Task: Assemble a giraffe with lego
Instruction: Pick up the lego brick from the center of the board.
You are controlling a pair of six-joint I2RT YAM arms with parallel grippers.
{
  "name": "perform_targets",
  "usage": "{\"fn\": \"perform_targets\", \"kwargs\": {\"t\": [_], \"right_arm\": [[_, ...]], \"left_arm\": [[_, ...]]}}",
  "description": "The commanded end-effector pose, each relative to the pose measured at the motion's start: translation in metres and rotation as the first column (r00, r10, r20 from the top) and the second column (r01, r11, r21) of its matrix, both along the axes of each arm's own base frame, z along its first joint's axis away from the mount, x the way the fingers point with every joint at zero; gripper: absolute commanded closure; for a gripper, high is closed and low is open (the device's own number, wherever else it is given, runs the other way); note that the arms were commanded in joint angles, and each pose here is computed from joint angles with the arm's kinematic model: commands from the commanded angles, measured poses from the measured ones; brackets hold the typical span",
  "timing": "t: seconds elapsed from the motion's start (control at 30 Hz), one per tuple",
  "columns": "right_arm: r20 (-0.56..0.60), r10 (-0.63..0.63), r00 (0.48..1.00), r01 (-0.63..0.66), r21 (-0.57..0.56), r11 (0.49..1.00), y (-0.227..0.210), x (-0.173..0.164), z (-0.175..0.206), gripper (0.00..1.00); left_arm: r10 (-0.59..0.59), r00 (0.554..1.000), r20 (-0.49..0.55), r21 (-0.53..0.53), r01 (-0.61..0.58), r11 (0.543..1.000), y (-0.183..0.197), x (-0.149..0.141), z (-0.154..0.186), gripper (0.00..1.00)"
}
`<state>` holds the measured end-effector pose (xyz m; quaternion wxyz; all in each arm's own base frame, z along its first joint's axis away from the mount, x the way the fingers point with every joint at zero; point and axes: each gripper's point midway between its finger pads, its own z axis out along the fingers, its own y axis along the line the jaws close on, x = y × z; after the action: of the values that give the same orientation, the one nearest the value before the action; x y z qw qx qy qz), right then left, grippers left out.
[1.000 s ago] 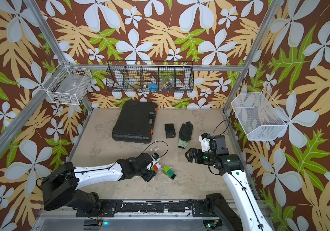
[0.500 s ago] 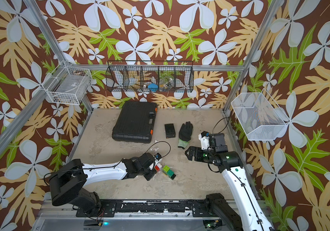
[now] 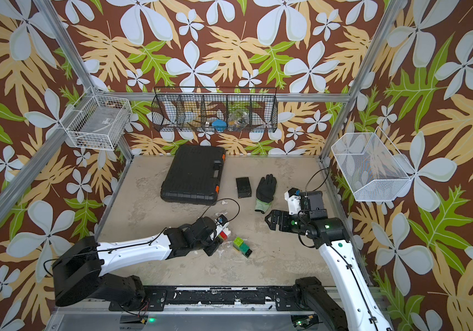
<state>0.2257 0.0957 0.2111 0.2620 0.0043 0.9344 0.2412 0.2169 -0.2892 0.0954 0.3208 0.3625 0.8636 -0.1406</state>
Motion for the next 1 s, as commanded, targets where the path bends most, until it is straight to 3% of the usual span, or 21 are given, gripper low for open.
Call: {"fn": "perform_targets", "kwargs": {"t": [0.0, 0.23, 0.4, 0.6, 0.97], "right_arm": [[-0.010, 0.093, 0.996, -0.092, 0.104, 0.990, 0.020, -0.011, 0.008, 0.00], [0.054, 0.279, 0.959, -0.278, 0.379, 0.882, 0.062, -0.040, 0.042, 0.01], [0.140, 0.311, 0.940, -0.339, 0.496, 0.800, 0.085, -0.039, 0.070, 0.06], [0.160, 0.343, 0.925, -0.376, 0.506, 0.776, 0.122, -0.035, 0.075, 0.07], [0.128, 0.326, 0.937, -0.346, 0.476, 0.808, 0.147, -0.017, 0.056, 0.09]], "left_arm": [[0.037, 0.997, 0.069, -0.041, -0.034, 0.999, 0.007, 0.006, 0.036, 0.72], [0.001, 0.985, 0.174, -0.236, 0.041, 0.971, 0.000, -0.002, 0.129, 0.72], [-0.052, 0.983, 0.176, -0.266, 0.099, 0.959, -0.009, -0.008, 0.147, 0.72], [-0.080, 0.983, 0.165, -0.273, 0.123, 0.954, -0.013, -0.013, 0.146, 0.72], [-0.100, 0.982, 0.163, -0.293, 0.145, 0.945, -0.016, -0.020, 0.151, 0.72]]}}
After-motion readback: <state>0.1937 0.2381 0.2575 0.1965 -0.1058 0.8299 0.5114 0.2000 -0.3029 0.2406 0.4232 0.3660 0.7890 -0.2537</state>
